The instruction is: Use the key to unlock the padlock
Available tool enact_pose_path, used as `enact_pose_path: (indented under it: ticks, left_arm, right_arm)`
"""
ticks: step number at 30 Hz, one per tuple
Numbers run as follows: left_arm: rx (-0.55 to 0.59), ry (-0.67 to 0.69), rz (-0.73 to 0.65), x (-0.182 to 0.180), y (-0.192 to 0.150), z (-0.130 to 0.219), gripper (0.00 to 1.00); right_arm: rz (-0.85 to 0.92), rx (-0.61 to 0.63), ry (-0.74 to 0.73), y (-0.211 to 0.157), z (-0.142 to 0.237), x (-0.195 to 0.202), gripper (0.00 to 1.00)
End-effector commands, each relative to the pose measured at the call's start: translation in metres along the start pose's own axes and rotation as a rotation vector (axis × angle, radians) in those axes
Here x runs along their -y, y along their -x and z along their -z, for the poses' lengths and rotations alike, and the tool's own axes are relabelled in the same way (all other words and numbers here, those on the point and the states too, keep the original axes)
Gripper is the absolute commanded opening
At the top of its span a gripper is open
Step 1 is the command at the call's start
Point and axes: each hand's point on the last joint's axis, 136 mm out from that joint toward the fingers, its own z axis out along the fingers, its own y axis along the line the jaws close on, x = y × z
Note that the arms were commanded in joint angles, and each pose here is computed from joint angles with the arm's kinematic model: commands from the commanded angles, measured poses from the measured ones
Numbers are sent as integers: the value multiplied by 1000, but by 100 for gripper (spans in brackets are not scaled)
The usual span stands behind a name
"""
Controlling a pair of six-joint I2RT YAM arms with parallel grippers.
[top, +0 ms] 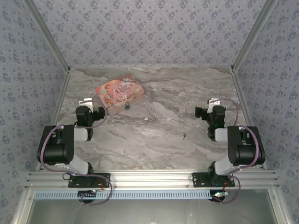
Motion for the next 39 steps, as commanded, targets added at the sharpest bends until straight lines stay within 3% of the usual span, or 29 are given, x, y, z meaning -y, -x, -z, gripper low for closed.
enact_pose_path:
  ticks: [1, 25, 33, 39]
  left_arm:
    - [28, -23, -4, 5, 12, -1, 99]
    - [38, -17, 2, 4, 14, 0, 100]
    - [151, 60, 53, -13, 61, 55, 100]
    - [144, 10, 220, -8, 99, 98, 99]
  right_arm:
    - [8, 18, -12, 8, -2, 1, 100]
    - [1, 19, -2, 7, -2, 1, 100]
    - [-93, 14, -43, 45, 21, 21, 100]
    - [-203, -101, 90, 68, 53, -9, 100]
